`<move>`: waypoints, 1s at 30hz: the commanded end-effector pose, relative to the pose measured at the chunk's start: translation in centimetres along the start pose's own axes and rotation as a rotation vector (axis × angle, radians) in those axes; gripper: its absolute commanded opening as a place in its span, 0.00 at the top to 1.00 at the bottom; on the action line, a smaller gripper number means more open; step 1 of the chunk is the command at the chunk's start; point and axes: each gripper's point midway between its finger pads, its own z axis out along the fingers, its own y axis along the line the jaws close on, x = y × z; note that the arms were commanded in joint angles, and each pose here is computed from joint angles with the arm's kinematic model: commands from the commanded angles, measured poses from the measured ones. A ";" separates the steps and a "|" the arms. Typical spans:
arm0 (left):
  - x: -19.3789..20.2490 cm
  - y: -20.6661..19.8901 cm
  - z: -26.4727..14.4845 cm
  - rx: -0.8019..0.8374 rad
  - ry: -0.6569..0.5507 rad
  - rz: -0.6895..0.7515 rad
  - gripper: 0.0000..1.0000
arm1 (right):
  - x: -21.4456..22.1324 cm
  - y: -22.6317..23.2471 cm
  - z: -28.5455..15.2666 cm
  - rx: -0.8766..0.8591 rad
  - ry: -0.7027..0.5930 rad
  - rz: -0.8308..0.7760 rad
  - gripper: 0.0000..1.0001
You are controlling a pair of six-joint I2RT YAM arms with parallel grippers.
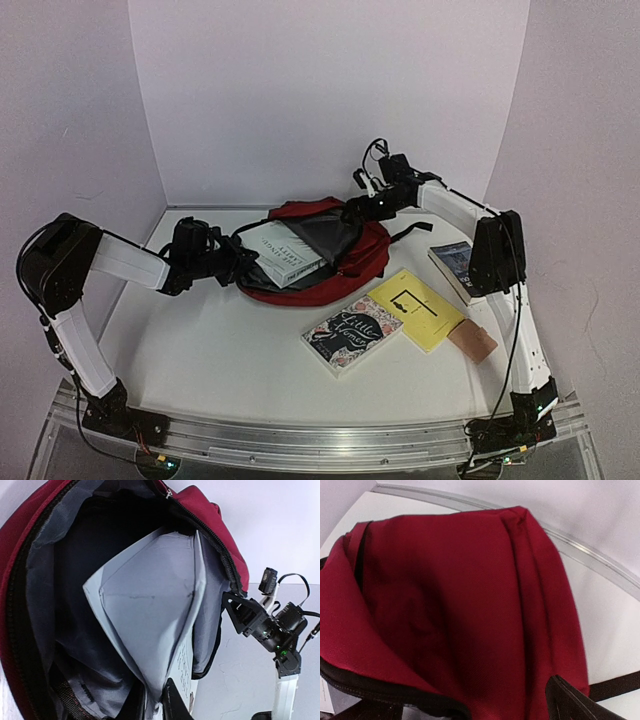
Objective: Pack the student bag
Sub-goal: Place the book in the student bag.
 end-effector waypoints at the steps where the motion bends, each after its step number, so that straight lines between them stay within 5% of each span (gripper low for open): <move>1: -0.1 -2.9 0.4 0.107 0.021 0.059 0.95 | -1.1 -3.1 0.6 -0.005 -0.052 0.067 0.02; 12: 0.7 -3.9 1.3 0.193 0.085 0.071 0.99 | 0.9 -4.6 4.4 -0.106 -0.053 0.208 0.02; 20: 1.6 -5.0 3.5 0.284 0.188 0.080 1.00 | -0.1 0.0 3.4 -0.445 -0.075 0.296 0.17; 30: 1.5 -7.0 6.6 0.371 0.263 0.098 1.00 | 0.8 3.3 3.2 -0.583 -0.029 0.297 0.27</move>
